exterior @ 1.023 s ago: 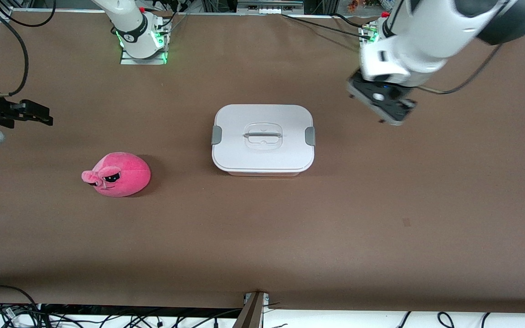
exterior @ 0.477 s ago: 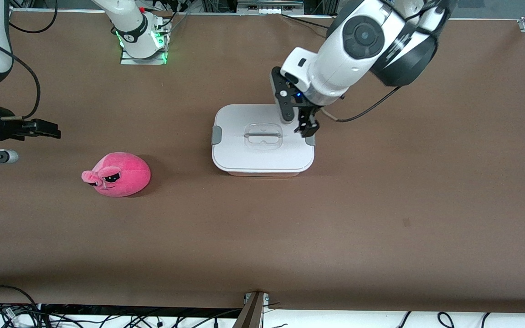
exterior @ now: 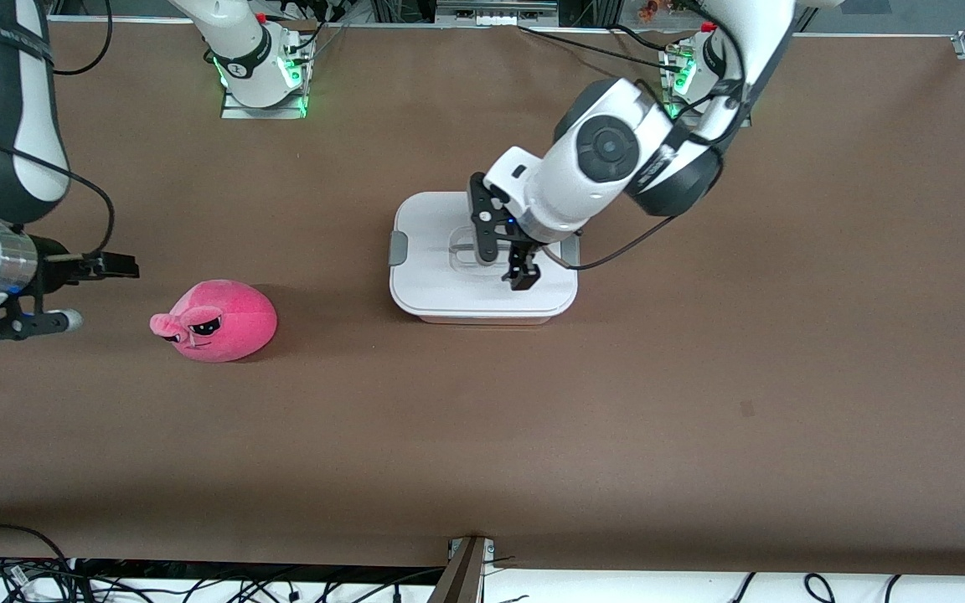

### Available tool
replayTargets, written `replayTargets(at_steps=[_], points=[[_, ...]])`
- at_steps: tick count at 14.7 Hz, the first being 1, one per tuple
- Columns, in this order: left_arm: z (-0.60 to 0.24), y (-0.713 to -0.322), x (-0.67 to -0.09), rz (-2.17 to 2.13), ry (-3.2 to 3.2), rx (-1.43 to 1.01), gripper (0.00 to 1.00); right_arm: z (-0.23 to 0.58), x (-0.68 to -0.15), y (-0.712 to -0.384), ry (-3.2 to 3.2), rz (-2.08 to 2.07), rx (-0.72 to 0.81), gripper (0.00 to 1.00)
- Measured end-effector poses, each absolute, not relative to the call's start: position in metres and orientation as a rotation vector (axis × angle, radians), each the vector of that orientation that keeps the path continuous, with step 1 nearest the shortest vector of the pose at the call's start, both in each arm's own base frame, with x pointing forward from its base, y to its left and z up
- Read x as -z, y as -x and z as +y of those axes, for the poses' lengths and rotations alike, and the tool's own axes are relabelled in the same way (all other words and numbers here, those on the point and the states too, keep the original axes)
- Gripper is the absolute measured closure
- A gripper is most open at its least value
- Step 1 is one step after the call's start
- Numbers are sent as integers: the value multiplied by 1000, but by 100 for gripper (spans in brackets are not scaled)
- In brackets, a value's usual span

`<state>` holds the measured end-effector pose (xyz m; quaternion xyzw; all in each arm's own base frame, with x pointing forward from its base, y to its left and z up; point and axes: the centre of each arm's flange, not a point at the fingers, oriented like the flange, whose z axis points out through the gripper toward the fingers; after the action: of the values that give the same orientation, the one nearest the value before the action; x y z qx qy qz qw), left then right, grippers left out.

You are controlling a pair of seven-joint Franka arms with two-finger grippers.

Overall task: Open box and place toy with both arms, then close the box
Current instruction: 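Move the left gripper to the box lid while the right gripper reaches the toy, then lift the white lid with the left gripper while the right gripper grasps the toy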

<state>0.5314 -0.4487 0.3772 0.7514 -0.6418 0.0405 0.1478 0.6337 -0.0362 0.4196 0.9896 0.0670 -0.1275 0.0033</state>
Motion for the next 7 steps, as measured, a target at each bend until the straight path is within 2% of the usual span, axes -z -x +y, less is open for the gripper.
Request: replayTargets(at_steps=[3,4,5,7], points=[[-465,-519,-362,-1867,-2134,-90,0,-27,-388,-630,-3101,238,420,0],[-467,-517,-363,-1876,-2124,-91,6,-22,-381,-628,-3099,249,431,0],[-467,-516,-362,-1893,-2108,-90,6,-18,-375,-625,-3099,260,442,0],[-465,-515,-356,-1927,-2080,-81,22,-14,-364,-620,-3097,276,468,0]])
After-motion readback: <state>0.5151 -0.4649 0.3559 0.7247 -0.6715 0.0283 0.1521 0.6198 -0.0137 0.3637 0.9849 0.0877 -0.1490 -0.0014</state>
